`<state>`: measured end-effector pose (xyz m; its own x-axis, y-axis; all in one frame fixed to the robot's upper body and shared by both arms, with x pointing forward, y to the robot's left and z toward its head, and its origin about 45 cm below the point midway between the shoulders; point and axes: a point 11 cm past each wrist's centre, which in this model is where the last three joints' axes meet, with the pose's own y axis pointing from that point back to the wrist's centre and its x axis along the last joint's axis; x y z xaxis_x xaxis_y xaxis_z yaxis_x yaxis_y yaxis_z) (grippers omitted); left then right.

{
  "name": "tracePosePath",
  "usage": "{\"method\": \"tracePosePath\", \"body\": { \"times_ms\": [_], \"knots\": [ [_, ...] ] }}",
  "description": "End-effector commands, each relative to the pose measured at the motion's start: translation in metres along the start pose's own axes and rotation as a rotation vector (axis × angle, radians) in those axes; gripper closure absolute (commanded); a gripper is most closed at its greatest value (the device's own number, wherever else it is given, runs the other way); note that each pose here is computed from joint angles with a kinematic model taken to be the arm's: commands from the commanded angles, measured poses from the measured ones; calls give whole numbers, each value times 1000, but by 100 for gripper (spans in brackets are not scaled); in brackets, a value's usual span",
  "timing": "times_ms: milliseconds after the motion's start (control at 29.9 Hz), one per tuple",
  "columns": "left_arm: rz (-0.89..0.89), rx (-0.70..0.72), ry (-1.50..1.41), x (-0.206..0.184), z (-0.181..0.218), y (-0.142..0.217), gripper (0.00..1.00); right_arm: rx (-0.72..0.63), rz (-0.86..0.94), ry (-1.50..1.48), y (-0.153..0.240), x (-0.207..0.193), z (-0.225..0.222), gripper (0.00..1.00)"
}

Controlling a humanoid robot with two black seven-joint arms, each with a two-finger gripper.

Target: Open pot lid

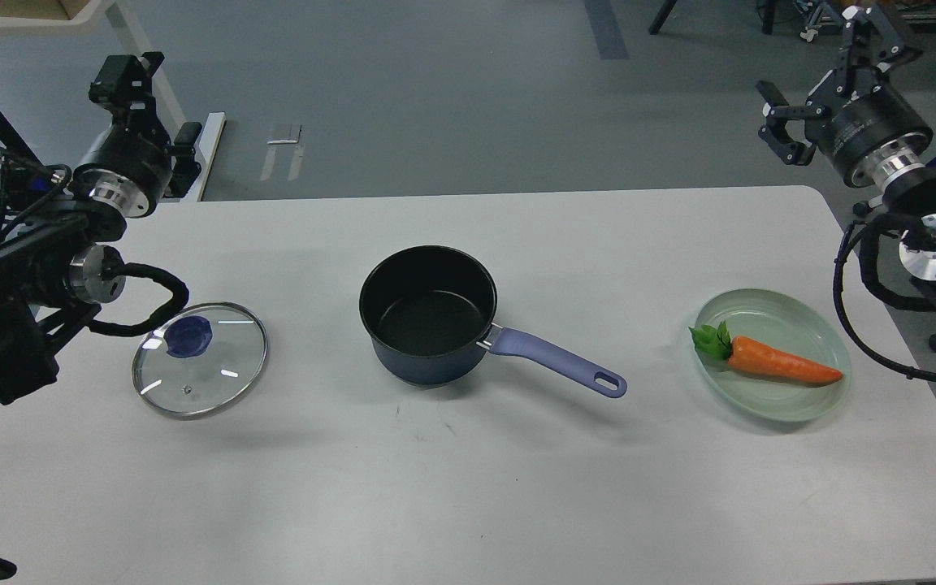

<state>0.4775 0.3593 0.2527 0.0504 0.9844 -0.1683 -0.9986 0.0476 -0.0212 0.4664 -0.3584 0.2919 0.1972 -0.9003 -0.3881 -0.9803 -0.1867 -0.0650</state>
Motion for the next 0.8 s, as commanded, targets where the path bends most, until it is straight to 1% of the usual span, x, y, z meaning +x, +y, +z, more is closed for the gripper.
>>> {"method": "tracePosePath", "body": {
  "times_ms": [0,201,334,435,769],
  "knots": [
    [-4,-8,123,-11,-5,-2,1,27,53,-126,1,5,23,0],
    [-21,15,213,-29,-23,-1,1,94,151,-369,-5,4,58,1],
    [-26,13,233,-29,-25,0,1,93,161,-453,-12,-10,76,1],
    [-25,11,244,-27,-25,1,1,96,158,-471,-16,-16,78,1],
    [0,10,271,-23,-31,4,1,84,161,-457,-17,-19,81,0]
  ]
}}
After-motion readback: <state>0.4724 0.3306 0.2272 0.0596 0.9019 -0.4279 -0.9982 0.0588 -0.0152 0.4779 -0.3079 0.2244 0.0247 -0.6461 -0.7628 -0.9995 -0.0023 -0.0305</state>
